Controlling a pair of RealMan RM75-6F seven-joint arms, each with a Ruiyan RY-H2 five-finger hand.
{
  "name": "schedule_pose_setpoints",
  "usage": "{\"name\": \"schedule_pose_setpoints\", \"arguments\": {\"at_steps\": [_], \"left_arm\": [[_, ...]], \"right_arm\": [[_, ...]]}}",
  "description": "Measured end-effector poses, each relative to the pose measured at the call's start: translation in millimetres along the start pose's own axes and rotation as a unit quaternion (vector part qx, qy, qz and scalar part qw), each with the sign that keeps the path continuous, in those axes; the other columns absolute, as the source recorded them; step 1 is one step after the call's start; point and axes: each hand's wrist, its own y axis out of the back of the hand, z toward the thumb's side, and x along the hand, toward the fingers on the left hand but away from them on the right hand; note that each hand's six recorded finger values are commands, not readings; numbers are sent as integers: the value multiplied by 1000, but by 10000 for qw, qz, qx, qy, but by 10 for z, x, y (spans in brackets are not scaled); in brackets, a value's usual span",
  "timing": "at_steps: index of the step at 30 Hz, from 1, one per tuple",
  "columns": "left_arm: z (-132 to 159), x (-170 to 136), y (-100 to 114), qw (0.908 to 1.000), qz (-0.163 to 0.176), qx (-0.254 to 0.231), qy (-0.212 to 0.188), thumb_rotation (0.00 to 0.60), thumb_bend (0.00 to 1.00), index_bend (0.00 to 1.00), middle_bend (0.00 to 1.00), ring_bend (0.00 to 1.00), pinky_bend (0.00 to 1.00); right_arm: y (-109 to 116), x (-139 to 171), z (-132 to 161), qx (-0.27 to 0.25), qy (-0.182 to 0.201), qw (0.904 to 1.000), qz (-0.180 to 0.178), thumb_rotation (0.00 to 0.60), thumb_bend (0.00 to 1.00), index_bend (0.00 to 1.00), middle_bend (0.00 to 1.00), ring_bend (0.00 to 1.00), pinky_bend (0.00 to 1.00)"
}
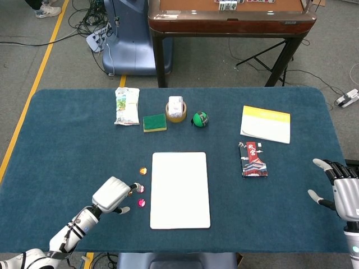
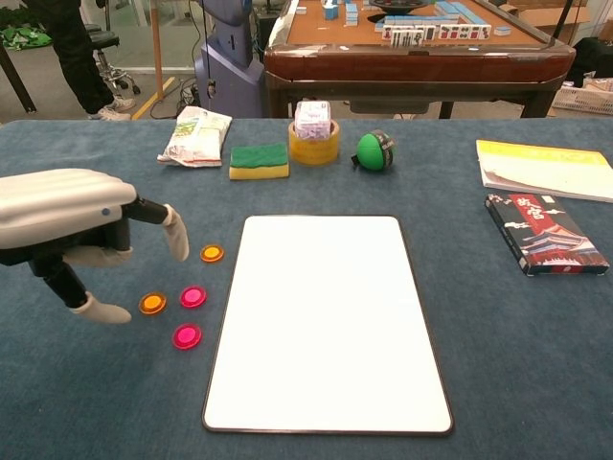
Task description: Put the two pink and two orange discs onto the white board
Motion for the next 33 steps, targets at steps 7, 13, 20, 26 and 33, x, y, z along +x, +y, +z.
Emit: {"name": "schedule_pose_setpoints", "arguments": {"at_steps": [7,13,20,26,33], "left_arm": [[66,134,-136,9997,-226,-15,0,600,142,488,1000,1000,1000],[102,220,-257,9992,-383,-69,26,600,142,527,1000,1000,1000],[103,261,-343,9988,-487,-77,54,600,141,546,1000,1000,1000],[88,300,-342,9986,-483,-172,109,600,142,535,1000,1000,1000],[99,325,-358,9979,-572,-272,109,600,142,530,1000,1000,1000]], "right_arm": [[28,11,-14,-27,-3,10000,-25,600,23,237,279,251,319],[34,20,-12,-36,7,10000,-28,600,23,237,279,251,319],[30,16,-10,-33,8,10000,-23,600,23,237,279,250,319],[20,13,-5,-28,16,10000,0,600,23,237,279,251,319],[20,9,-7,-29,14,10000,8,600,23,237,279,250,319]]}}
